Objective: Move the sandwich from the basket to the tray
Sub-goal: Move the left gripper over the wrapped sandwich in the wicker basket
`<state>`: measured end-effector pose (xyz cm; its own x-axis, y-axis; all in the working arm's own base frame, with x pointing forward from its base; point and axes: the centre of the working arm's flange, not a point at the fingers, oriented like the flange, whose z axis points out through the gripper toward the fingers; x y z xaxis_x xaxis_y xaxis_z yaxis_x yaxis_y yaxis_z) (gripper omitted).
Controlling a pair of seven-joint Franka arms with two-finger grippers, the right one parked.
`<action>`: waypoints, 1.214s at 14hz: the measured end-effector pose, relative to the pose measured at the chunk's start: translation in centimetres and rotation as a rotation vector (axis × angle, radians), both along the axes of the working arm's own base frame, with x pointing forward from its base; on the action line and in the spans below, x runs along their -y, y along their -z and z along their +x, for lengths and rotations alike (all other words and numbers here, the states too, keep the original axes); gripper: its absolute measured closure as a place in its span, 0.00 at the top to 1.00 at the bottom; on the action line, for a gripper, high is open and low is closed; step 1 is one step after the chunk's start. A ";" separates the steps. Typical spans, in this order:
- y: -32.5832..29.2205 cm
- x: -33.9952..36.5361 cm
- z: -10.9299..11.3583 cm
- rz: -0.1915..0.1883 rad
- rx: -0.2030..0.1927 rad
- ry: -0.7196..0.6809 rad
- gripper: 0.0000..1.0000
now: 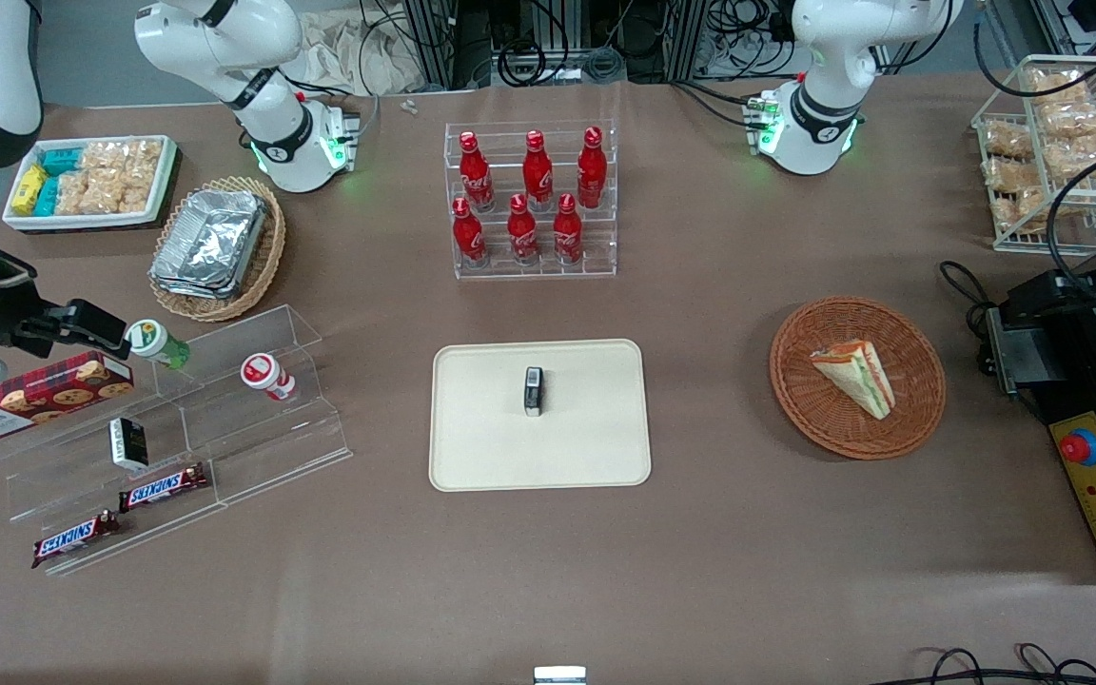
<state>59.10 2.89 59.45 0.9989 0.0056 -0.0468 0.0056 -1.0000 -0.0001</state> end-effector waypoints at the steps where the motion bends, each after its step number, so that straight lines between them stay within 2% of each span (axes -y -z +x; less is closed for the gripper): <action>1: 0.0 0.2 0.0 -0.001 0.000 0.000 1.00; 6: 0.0 2.1 0.1 -0.004 0.000 0.003 1.00; 10: 1.6 5.5 0.2 0.000 -0.015 -0.123 1.00; 13: 5.3 6.5 0.4 -0.015 0.002 -0.283 1.00; 15: 7.6 6.4 -0.1 -0.025 -0.004 -0.379 1.00; 17: 10.0 6.2 -0.8 -0.026 0.009 -0.447 1.00</action>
<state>58.33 -3.30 49.49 0.8988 0.4362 -0.0437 0.4376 -0.8988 0.0276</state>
